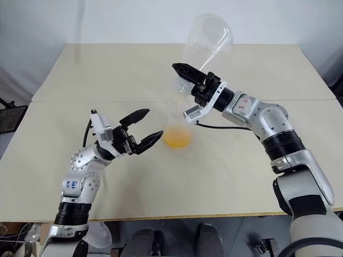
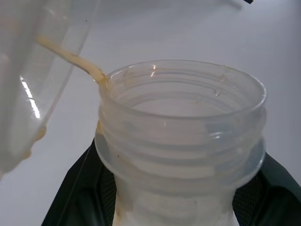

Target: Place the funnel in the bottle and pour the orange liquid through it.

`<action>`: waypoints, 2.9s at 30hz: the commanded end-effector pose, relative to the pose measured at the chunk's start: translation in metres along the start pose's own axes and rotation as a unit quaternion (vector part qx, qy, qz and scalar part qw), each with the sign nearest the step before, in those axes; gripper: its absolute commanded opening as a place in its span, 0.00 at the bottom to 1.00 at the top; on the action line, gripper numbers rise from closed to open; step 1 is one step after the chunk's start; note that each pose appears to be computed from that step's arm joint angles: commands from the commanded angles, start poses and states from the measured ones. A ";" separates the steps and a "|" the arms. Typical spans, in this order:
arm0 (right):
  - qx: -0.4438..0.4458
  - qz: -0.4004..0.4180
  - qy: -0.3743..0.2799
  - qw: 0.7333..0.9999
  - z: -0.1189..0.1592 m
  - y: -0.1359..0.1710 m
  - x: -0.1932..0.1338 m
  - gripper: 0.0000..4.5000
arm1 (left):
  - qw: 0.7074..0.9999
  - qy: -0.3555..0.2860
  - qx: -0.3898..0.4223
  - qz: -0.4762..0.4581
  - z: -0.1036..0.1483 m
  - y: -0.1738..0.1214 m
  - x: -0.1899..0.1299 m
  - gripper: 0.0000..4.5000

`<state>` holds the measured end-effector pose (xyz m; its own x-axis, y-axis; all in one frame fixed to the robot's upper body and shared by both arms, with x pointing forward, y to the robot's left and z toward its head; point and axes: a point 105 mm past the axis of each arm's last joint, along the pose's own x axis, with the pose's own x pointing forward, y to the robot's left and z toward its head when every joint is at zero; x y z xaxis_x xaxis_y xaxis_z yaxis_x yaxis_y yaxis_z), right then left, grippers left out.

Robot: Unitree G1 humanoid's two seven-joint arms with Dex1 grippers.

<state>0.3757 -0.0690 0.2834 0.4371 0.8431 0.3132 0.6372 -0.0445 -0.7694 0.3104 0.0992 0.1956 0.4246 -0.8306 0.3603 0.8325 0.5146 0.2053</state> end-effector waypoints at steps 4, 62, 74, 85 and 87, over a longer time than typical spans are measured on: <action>-0.021 -0.035 0.012 0.999 -0.013 -0.024 0.004 0.57 | 1.000 -0.015 0.014 -0.006 0.009 -0.003 0.003 1.00; 0.725 -0.241 0.387 0.516 -0.097 0.040 -0.255 0.95 | 0.999 0.024 0.006 -0.023 0.010 0.000 -0.006 1.00; 0.701 -0.264 0.335 0.571 -0.102 -0.011 -0.255 1.00 | 0.998 0.053 0.004 -0.016 0.009 0.004 -0.018 1.00; 0.714 -0.158 0.138 0.668 -0.071 -0.067 -0.173 1.00 | 0.993 0.119 0.023 -0.013 0.006 0.016 -0.039 1.00; 0.727 -0.079 0.116 0.672 -0.041 -0.052 -0.164 1.00 | 0.991 0.124 0.040 -0.020 0.011 0.017 -0.047 1.00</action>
<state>0.3051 -0.2438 0.3051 0.6671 0.5729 0.4762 -0.4678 0.8196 -0.3307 0.3065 0.1414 0.1845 0.4772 -0.8721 0.1087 0.8394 0.4889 0.2373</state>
